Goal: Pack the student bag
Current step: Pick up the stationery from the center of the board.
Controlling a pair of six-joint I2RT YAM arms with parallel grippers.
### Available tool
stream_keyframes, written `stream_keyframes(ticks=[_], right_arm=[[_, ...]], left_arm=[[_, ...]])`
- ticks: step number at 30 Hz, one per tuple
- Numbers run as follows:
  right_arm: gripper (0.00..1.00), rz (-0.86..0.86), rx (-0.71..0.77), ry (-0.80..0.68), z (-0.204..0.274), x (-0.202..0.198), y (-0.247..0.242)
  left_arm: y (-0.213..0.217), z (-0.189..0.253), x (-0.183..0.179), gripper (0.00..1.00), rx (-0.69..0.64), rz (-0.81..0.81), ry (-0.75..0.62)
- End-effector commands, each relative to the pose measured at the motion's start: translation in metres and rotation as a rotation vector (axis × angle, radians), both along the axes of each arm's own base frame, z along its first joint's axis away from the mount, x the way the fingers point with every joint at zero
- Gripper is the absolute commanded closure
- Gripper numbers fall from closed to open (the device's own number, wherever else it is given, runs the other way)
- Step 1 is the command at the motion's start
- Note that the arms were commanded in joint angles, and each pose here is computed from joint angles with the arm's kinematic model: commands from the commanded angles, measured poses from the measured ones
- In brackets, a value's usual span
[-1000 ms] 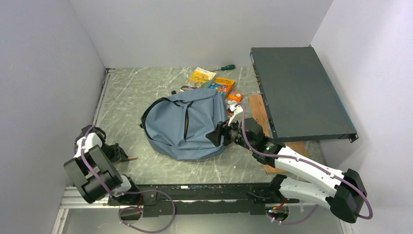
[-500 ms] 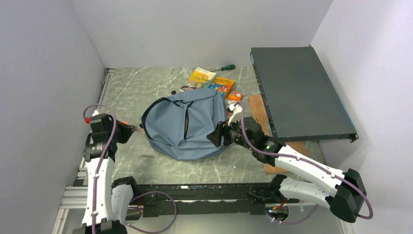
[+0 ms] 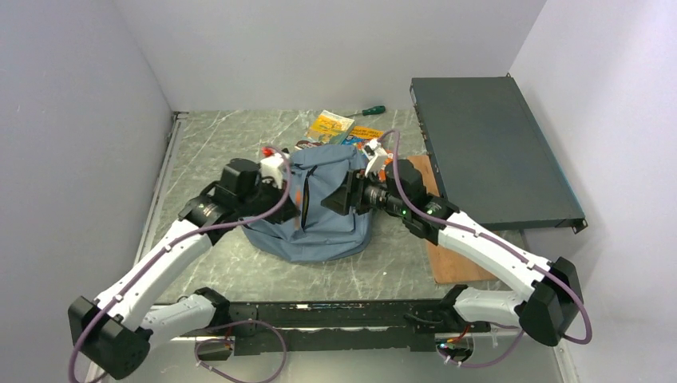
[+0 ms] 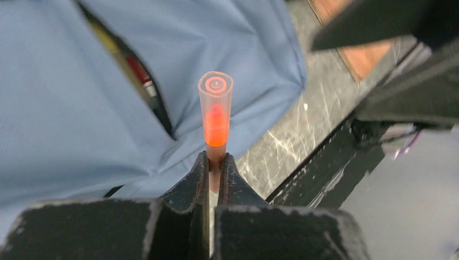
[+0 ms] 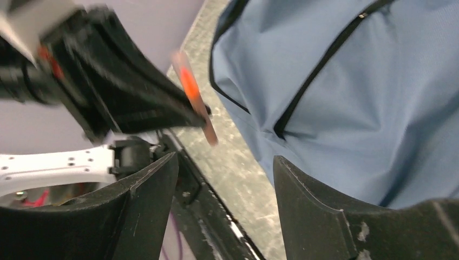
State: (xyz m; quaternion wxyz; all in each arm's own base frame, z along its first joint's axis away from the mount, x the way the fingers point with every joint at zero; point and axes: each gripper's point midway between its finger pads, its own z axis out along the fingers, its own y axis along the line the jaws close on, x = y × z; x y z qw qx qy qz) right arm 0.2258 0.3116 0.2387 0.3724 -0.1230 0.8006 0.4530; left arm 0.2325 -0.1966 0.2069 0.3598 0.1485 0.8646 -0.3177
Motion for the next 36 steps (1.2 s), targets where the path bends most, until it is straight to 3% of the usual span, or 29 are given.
stream_keyframes(ticks=[1,7,13,20,25,29,30,33,36], right_arm=[[0.31,0.086,0.143,0.034,0.048,-0.001,0.018],[0.31,0.088,0.150,0.070,0.043,0.001,0.021],[0.39,0.095,0.164,0.095,0.030,-0.001,0.023],[0.65,0.117,0.157,0.132,0.016,-0.004,0.026],[1.00,0.125,0.164,0.161,0.010,-0.010,0.025],[1.00,0.114,0.178,0.158,0.011,-0.011,0.021],[0.96,0.114,0.177,0.158,0.011,-0.011,0.021],[0.70,0.112,0.162,0.161,0.008,-0.010,0.021],[0.67,0.122,0.177,0.166,0.010,-0.011,0.023]], left_arm=[[-0.026,0.015,-0.013,1.00,0.148,-0.225,-0.167],[-0.048,0.012,-0.021,1.00,0.195,-0.327,-0.180],[-0.066,0.013,-0.030,1.00,0.212,-0.397,-0.179],[-0.081,0.014,-0.036,1.00,0.232,-0.436,-0.189],[-0.081,0.012,-0.033,1.00,0.249,-0.401,-0.189],[-0.081,0.014,-0.033,1.00,0.225,-0.380,-0.194],[-0.081,0.016,-0.033,1.00,0.216,-0.377,-0.198],[-0.081,0.019,-0.033,1.00,0.207,-0.375,-0.213],[-0.077,0.018,-0.033,1.00,0.238,-0.374,-0.207]])
